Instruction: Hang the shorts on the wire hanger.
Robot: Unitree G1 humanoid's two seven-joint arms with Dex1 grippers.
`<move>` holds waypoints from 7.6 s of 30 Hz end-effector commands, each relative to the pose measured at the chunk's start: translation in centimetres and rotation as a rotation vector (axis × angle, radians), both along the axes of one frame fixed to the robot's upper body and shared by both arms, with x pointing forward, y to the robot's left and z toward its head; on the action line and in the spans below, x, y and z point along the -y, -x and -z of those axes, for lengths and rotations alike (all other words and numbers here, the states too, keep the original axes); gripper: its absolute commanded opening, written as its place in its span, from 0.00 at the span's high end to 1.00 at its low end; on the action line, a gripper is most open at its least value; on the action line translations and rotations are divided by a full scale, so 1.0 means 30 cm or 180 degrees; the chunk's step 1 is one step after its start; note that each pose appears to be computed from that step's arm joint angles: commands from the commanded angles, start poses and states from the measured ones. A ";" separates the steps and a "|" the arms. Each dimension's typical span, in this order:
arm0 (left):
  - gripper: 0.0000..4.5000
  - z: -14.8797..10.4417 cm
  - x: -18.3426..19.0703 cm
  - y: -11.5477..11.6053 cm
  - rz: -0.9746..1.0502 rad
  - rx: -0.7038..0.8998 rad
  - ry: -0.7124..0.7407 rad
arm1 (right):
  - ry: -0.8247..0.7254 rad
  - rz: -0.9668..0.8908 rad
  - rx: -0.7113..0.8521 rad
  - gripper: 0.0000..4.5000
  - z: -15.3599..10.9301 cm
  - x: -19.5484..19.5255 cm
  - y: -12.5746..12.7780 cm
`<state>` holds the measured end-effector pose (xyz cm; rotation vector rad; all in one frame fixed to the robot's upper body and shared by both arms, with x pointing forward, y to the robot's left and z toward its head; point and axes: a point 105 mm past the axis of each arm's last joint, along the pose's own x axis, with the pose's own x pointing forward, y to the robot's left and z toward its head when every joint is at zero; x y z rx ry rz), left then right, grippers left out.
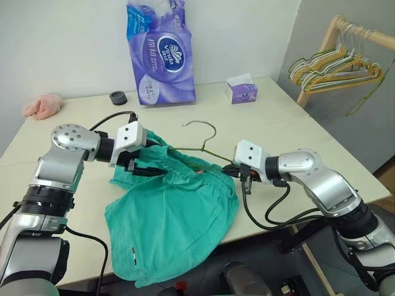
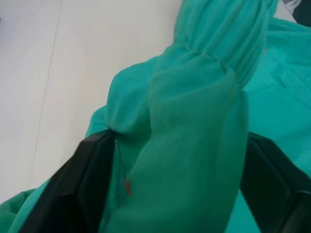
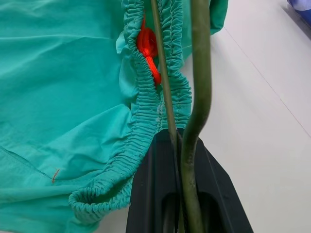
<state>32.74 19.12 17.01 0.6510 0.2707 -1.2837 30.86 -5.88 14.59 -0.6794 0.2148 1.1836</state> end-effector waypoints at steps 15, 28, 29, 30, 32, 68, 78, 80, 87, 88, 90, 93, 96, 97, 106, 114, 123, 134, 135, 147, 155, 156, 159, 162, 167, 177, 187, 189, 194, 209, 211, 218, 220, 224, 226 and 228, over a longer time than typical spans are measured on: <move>0.98 0.012 0.022 0.026 0.0002 0.0022 0.0028 | 0.0068 -0.0629 0.0394 1.00 -0.074 -0.054 0.055; 1.00 0.026 -0.020 0.015 -0.0227 0.0078 -0.0039 | 0.0729 0.0367 0.0097 0.07 0.008 0.383 -0.058; 1.00 0.027 -0.022 0.014 -0.0239 0.0083 -0.0041 | 0.0639 0.0379 -0.0074 0.00 0.025 0.402 -0.036; 1.00 0.028 -0.023 0.012 -0.0250 0.0087 -0.0042 | 0.0475 0.0420 -0.0267 0.00 0.038 0.406 -0.016; 1.00 0.028 -0.026 0.009 -0.0272 0.0097 -0.0036 | 0.0019 0.0525 -0.0507 0.00 0.056 0.367 0.020; 1.00 -0.083 -0.035 0.029 -0.0508 0.0200 0.0572 | -0.1749 0.1372 -0.1092 1.00 0.151 0.123 0.009; 1.00 -0.147 0.015 0.127 -0.0264 -0.0264 0.0930 | -0.1886 0.0993 -0.1632 1.00 0.072 0.216 0.028; 1.00 -0.125 0.002 0.142 -0.0230 -0.0304 0.0769 | -0.1836 0.0967 -0.1649 1.00 0.067 0.230 0.032; 1.00 -0.105 -0.022 0.156 -0.0131 -0.0282 0.0564 | -0.1795 0.1028 -0.1814 1.00 0.064 0.271 0.038; 1.00 -0.109 -0.020 0.158 -0.0108 -0.0283 0.0573 | -0.1836 0.1067 -0.1883 1.00 0.064 0.273 0.035; 1.00 -0.102 -0.020 0.164 -0.0060 -0.0269 0.0494 | -0.1883 0.1126 -0.1959 1.00 0.066 0.279 0.031; 1.00 -0.070 -0.035 0.173 -0.0024 -0.0250 0.0277 | -0.1902 0.1170 -0.2006 1.00 0.066 0.290 0.029; 1.00 -0.048 -0.055 0.170 -0.0032 -0.0195 0.0089 | -0.1881 0.1154 -0.2025 1.00 0.063 0.299 0.034; 1.00 -0.044 -0.060 0.168 -0.0033 -0.0177 0.0045 | -0.1873 0.1151 -0.2020 1.00 0.063 0.301 0.035; 1.00 -0.021 -0.101 0.106 -0.0273 0.0037 -0.0145 | -0.1694 0.0909 -0.1891 1.00 0.030 0.283 0.066; 1.00 -0.014 -0.101 0.093 -0.0348 0.0034 -0.0055 | -0.1322 0.0707 -0.1703 1.00 0.026 0.286 0.096; 1.00 -0.024 -0.071 0.108 -0.0380 -0.0221 0.0244 | -0.0970 0.0652 -0.1445 1.00 0.100 0.288 0.092; 1.00 -0.042 -0.048 0.122 -0.0344 -0.0233 0.0427 | -0.1224 0.0728 -0.1750 1.00 0.100 0.308 0.086; 1.00 -0.057 -0.045 0.113 -0.0377 -0.0202 0.0516 | -0.1258 0.0726 -0.1881 1.00 0.104 0.312 0.096; 1.00 -0.030 -0.032 0.213 -0.0006 -0.0421 0.0199 | -0.1326 0.0861 -0.2111 1.00 0.115 0.349 0.101; 1.00 -0.002 -0.066 0.198 -0.0087 -0.0345 -0.0036 | -0.1314 0.0807 -0.2082 1.00 0.106 0.338 0.105; 1.00 0.001 -0.069 0.195 -0.0101 -0.0344 -0.0038 | -0.1311 0.0791 -0.2077 1.00 0.103 0.336 0.107; 1.00 0.011 -0.080 0.187 -0.0135 -0.0313 -0.0110 | -0.1287 0.0728 -0.2038 1.00 0.091 0.328 0.113; 1.00 0.029 -0.095 0.182 -0.0152 -0.0284 -0.0229 | -0.1266 0.0647 -0.1982 1.00 0.073 0.316 0.119; 1.00 0.066 -0.101 0.188 -0.0127 -0.0318 -0.0368 | -0.1060 0.0466 -0.1677 1.00 0.025 0.289 0.114; 1.00 0.108 -0.036 0.143 -0.0170 -0.0191 -0.0305 | -0.0516 0.0079 -0.1028 1.00 -0.044 0.149 0.062; 1.00 0.144 0.010 0.131 -0.0209 -0.0116 -0.0216 | -0.0411 -0.0114 -0.1019 1.00 -0.052 0.085 0.073; 1.00 0.152 0.015 0.132 -0.0213 -0.0115 -0.0205 | -0.0357 -0.0061 -0.0879 0.89 -0.045 0.094 0.059; 1.00 0.169 0.021 0.142 -0.0213 -0.0126 -0.0208 | -0.0258 -0.0017 -0.0750 0.55 -0.033 0.123 0.066; 1.00 0.171 0.027 0.141 -0.0170 -0.0121 -0.0212 | 0.0209 0.0117 -0.0521 0.25 0.118 0.134 -0.018; 1.00 0.171 0.027 0.141 -0.0169 -0.0120 -0.0214 | 0.0264 -0.0001 -0.0534 0.25 0.126 0.119 -0.017; 1.00 0.170 0.030 0.146 -0.0166 -0.0133 -0.0191 | 0.0404 -0.0151 -0.0557 0.28 0.148 0.067 -0.053; 1.00 0.171 0.029 0.148 -0.0167 -0.0137 -0.0188 | 0.0390 -0.0257 -0.0617 0.38 0.139 0.048 -0.044; 1.00 0.173 0.028 0.146 -0.0180 -0.0121 -0.0181 | 0.0382 -0.0352 -0.0670 0.67 0.127 0.039 -0.029; 1.00 0.175 0.030 0.142 -0.0189 -0.0112 -0.0177 | 0.0393 -0.0387 -0.0674 0.83 0.125 0.037 -0.024; 1.00 0.176 0.031 0.137 -0.0199 -0.0087 -0.0179 | 0.0388 -0.0414 -0.0681 0.97 0.123 0.032 -0.019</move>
